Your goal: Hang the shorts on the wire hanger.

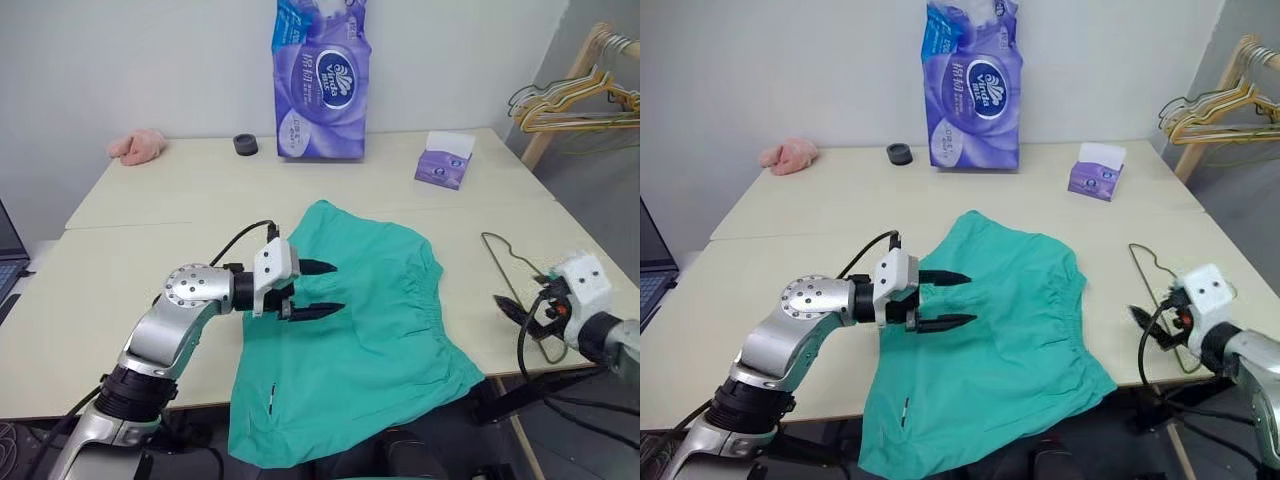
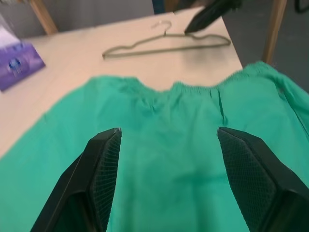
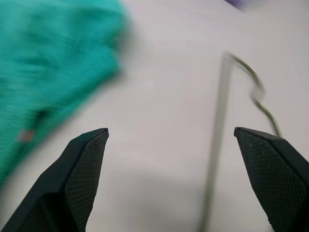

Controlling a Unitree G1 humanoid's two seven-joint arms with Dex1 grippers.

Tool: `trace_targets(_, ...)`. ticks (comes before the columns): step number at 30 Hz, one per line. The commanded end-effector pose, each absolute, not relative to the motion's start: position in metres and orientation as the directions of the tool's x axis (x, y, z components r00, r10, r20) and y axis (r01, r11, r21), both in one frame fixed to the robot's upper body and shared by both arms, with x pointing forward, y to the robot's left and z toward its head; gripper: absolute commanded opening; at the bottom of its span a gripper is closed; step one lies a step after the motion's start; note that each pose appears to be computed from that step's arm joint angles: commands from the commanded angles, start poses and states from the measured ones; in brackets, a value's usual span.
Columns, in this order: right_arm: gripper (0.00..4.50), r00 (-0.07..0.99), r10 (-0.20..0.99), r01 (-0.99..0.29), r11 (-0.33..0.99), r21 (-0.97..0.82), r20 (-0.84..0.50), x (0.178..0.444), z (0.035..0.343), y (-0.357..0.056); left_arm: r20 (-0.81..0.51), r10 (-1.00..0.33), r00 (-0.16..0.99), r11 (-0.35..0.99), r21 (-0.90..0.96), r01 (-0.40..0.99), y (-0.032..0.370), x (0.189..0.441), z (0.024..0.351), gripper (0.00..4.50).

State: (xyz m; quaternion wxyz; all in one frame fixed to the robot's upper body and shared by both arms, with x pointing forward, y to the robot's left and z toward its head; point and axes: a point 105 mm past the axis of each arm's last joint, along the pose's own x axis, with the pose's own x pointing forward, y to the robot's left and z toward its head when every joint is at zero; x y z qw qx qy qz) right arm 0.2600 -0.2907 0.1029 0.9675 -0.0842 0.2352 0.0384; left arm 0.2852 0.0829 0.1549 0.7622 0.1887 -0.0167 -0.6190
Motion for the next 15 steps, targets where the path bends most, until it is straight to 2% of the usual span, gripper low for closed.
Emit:
trace_targets(1, 4.44, 0.882, -0.11, 0.024, 0.982, -0.189, -0.459, 0.261, 0.107, -0.313, -0.204, -0.967, 0.153, 0.068, 0.371, 0.926, 0.068, 0.277, 0.169, 3.35)
trace_targets(8, 4.44, 0.828, -0.173, 0.087, 0.979, -0.184, -0.533, 0.278, 0.089, -0.341, -0.218, -0.971, 0.102, 0.01, 0.385, 0.923, 0.056, 0.278, 0.167, 3.35)
trace_targets(15, 4.44, 0.783, -0.114, -0.003, 0.982, -0.188, -0.611, 0.291, 0.077, -0.349, -0.217, -0.972, 0.095, 0.005, 0.385, 0.923, 0.051, 0.279, 0.168, 3.35)
